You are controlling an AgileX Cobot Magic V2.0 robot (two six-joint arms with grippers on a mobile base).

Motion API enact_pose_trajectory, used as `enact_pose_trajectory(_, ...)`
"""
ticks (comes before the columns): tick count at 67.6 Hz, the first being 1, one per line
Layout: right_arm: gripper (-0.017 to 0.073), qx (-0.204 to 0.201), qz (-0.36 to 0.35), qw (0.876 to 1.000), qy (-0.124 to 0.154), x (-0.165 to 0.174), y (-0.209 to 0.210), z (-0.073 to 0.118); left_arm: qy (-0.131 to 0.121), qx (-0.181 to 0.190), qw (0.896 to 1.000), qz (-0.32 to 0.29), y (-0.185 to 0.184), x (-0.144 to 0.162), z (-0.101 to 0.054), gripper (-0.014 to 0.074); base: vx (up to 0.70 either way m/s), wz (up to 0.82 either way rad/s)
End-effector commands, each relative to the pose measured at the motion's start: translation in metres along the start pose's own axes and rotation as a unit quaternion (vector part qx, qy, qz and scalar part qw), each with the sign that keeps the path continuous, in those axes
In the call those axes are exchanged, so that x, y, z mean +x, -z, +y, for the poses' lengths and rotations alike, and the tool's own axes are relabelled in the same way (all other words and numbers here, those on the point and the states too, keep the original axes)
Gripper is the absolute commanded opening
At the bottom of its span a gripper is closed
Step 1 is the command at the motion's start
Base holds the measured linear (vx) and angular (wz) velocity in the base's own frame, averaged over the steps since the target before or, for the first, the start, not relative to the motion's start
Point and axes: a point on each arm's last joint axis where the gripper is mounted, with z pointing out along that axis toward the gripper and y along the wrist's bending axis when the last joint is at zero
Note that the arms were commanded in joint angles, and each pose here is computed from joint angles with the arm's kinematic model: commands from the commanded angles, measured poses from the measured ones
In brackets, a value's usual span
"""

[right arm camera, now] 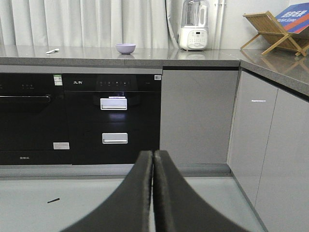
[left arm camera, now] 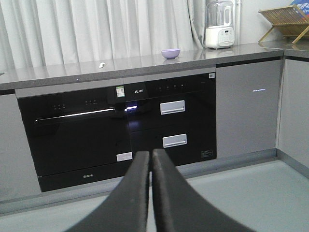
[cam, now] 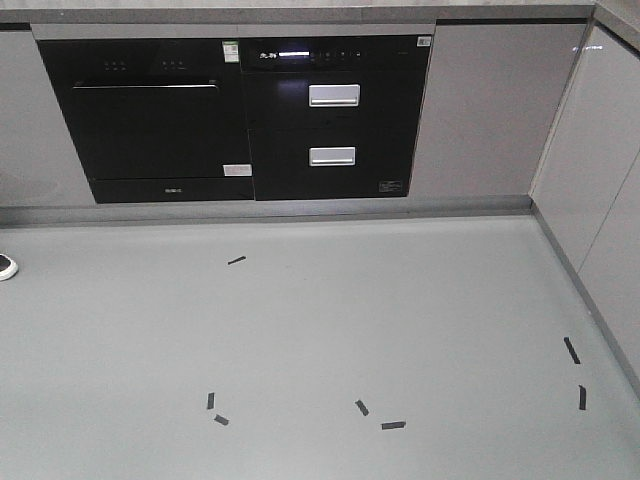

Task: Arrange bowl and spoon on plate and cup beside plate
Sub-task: 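Drive the base toward the counter with both grippers held open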

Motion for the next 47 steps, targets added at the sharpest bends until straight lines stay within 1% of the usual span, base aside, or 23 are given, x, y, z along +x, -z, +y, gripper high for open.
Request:
enact_pose_trajectory(1, -0.0004, -0.001, -0.042, 0.999, 0.004, -0.006, 0.0011, 0.0001, 0.006, 0.0, 0.998, -0.054, 0.0022, -0.0165, 0.0004, -0.0007, 0.0, 0.0)
enact_pose_trajectory(47, -0.0004, -0.001, -0.042, 0.999, 0.004, -0.006, 0.0011, 0.0001, 0.006, 0.0, 0.998, -0.054, 0.0022, -0.0165, 0.0004, -0.0007, 0.0, 0.0)
